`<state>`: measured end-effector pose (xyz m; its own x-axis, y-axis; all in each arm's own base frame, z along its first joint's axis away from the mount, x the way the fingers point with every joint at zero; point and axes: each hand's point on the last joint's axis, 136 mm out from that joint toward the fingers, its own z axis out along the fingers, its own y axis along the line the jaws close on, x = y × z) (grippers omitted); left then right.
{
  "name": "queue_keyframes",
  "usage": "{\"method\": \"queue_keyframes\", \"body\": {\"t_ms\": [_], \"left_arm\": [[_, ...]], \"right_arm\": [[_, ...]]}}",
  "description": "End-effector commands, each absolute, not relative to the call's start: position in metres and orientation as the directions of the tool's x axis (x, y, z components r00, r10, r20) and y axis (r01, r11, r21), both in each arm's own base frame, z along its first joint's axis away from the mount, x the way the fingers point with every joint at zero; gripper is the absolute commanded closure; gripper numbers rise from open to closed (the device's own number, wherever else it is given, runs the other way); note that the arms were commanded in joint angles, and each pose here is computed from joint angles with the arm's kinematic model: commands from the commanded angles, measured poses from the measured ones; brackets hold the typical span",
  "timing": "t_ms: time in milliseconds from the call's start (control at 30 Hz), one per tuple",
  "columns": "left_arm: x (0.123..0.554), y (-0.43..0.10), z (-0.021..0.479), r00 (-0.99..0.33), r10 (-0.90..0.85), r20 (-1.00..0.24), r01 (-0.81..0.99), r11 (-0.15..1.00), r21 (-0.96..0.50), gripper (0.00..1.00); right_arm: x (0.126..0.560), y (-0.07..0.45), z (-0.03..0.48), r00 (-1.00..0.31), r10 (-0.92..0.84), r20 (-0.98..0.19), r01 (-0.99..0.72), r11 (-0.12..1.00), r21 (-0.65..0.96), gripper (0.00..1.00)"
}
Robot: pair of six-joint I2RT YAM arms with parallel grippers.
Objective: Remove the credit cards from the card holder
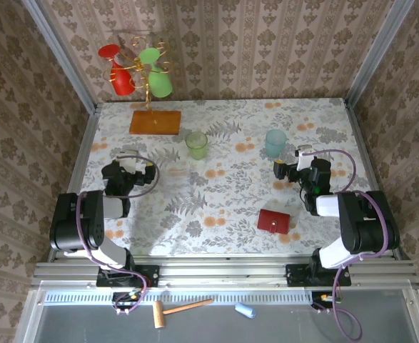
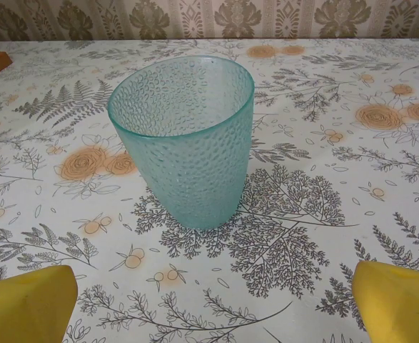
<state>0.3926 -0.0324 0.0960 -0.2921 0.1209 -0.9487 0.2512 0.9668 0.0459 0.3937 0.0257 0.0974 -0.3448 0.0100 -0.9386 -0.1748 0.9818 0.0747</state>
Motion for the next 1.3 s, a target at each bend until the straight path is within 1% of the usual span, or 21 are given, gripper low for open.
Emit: {"method": "queue_keyframes", "body": {"t_ms": [0,700,900,1133,1267], "left_arm": [[0.391,-0.037,0.1,-0.26,0.139,-0.956,0.28,0.958,0.063,0.0],[0.392,-0.035,0.1,-0.263,0.133,-0.955,0.274,0.96,0.058,0.0],[0.396,-0.022,0.098,-0.294,0.104,-0.95,0.202,0.978,0.045,0.0],[0.397,-0.022,0.098,-0.295,0.104,-0.95,0.199,0.979,0.045,0.0],[0.396,-0.022,0.098,-0.295,0.104,-0.95,0.199,0.979,0.045,0.0]], "right_arm": [[0.393,0.028,0.101,-0.323,-0.006,-0.947,-0.198,0.978,0.061,0.0],[0.393,0.027,0.1,-0.323,-0.006,-0.946,-0.197,0.979,0.061,0.0],[0.393,0.027,0.1,-0.323,-0.006,-0.946,-0.196,0.979,0.061,0.0],[0.394,0.027,0.101,-0.323,-0.005,-0.947,-0.196,0.979,0.062,0.0],[0.395,0.023,0.1,-0.326,0.003,-0.946,-0.168,0.984,0.061,0.0]]}}
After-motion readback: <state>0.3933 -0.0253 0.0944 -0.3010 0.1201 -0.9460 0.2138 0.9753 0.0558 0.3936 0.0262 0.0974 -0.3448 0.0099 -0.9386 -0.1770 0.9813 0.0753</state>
